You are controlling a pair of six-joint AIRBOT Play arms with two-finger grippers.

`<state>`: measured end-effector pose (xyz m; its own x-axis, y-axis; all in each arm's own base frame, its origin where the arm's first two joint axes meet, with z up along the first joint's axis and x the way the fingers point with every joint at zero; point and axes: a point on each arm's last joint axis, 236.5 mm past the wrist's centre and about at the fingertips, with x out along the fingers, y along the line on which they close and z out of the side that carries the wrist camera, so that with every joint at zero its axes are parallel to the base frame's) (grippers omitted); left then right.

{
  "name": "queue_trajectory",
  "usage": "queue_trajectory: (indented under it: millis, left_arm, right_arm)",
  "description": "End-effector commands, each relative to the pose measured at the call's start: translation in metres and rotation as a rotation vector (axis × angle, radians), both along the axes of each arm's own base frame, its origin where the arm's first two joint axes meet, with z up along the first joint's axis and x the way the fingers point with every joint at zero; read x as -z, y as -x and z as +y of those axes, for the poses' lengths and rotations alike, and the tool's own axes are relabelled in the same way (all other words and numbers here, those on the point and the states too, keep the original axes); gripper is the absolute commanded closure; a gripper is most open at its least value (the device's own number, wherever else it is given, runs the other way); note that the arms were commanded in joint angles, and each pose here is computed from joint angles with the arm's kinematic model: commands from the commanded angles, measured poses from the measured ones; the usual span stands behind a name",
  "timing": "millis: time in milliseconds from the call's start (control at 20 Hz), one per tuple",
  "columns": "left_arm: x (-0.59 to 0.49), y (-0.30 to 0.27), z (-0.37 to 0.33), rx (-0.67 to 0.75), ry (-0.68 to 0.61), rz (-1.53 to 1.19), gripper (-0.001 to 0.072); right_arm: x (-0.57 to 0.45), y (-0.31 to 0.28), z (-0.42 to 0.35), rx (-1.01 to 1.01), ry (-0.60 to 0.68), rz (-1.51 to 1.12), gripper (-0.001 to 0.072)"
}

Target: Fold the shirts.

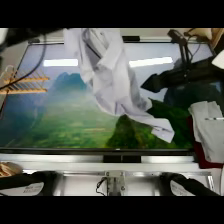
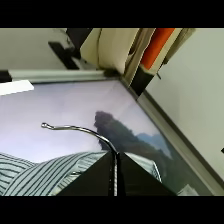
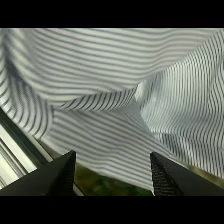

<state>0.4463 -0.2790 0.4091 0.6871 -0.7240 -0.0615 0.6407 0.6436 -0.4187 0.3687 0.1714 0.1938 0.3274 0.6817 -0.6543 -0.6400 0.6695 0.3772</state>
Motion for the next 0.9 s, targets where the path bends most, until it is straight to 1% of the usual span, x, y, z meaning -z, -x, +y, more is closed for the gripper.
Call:
queue_trajectory:
  millis: [0, 50, 200, 350, 500, 700, 850]
  left_arm:
    - [-0.088, 0.057, 0.030, -0.035, 0.090, -0.196, 0.0657]
    - [-0.107, 0.069, 0.038, -0.050, 0.119, -0.240, 0.0657]
    - [-0.128, 0.082, 0.052, -0.087, 0.133, -0.305, 0.0657]
    - [-0.117, 0.071, 0.050, -0.102, 0.103, -0.289, 0.0657]
    - [-0.103, 0.058, 0.047, -0.109, 0.077, -0.265, 0.0657]
    - [-0.091, 0.050, 0.047, -0.108, 0.061, -0.232, 0.0657]
    - [-0.094, 0.055, 0.046, -0.100, 0.082, -0.221, 0.0657]
  right_arm:
    - [-0.069, 0.018, 0.022, -0.057, -0.094, -0.244, 0.0122]
    - [-0.083, 0.028, 0.029, -0.073, -0.095, -0.301, 0.0076]
    - [-0.122, 0.059, 0.063, -0.128, -0.122, -0.445, 0.0075]
    - [-0.152, 0.078, 0.092, -0.137, -0.152, -0.574, 0.0075]
    - [-0.153, 0.092, 0.111, -0.178, -0.148, -0.599, 0.0075]
    - [-0.167, 0.090, 0.115, -0.158, -0.180, -0.642, 0.0075]
    - [-0.157, 0.071, 0.110, -0.127, -0.118, -0.669, 0.0075]
